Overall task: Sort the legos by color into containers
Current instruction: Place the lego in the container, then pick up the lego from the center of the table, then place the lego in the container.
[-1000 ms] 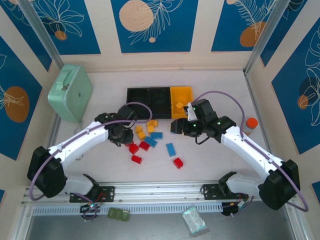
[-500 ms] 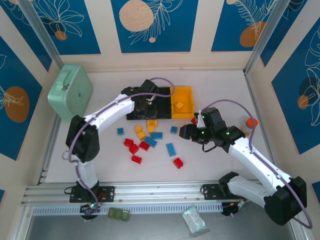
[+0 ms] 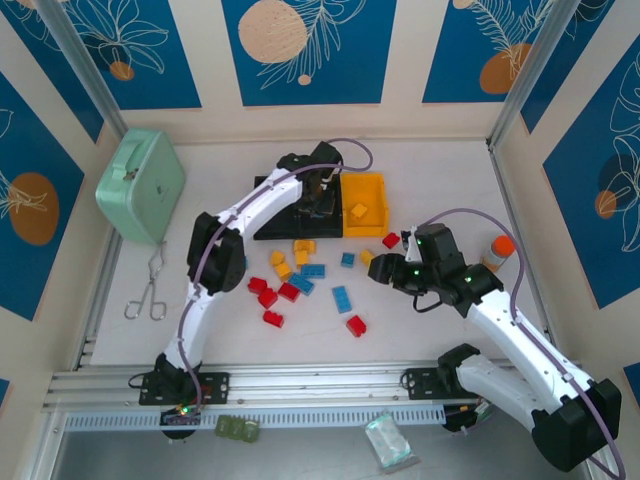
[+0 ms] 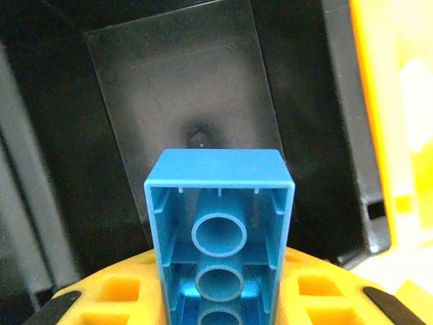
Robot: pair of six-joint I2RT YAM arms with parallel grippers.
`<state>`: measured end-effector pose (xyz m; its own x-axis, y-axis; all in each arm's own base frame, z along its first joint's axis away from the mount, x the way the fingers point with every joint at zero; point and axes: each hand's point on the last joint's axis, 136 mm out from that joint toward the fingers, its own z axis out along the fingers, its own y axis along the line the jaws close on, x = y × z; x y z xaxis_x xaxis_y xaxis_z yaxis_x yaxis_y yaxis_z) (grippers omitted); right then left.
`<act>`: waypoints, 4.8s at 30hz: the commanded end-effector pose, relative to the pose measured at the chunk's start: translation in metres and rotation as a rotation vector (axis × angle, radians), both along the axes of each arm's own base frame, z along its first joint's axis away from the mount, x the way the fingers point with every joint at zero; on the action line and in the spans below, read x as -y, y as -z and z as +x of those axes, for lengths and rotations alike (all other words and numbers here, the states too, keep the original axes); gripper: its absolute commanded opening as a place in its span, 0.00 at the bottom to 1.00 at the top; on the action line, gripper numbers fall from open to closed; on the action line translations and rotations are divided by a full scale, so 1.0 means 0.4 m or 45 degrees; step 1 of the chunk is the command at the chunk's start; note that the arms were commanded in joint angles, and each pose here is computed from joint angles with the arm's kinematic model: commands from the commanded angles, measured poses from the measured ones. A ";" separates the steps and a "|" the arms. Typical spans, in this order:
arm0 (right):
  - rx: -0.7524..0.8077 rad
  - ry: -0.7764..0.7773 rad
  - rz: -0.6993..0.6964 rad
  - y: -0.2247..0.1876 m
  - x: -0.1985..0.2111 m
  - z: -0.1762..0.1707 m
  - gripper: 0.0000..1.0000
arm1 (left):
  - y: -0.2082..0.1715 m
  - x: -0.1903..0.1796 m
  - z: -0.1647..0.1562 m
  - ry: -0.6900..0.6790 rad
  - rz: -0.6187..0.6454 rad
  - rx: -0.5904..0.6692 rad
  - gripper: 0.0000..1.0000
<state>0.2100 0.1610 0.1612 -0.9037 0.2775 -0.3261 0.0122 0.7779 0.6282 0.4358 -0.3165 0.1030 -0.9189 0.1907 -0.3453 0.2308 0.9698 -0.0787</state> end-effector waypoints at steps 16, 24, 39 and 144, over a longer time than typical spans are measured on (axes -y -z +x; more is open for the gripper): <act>-0.042 0.024 0.022 0.025 0.019 -0.015 0.58 | 0.063 -0.003 0.022 -0.016 0.070 -0.049 0.32; -0.036 0.018 0.040 0.020 0.014 -0.015 0.58 | 0.013 -0.004 0.014 -0.011 0.045 -0.031 0.50; 0.019 -0.105 0.019 -0.006 -0.022 -0.022 0.59 | -0.159 -0.048 -0.186 0.068 -0.104 0.026 0.49; 0.234 -0.514 -0.063 -0.002 -0.249 -0.054 0.71 | 0.051 -0.340 0.067 -0.313 -0.022 -0.036 0.34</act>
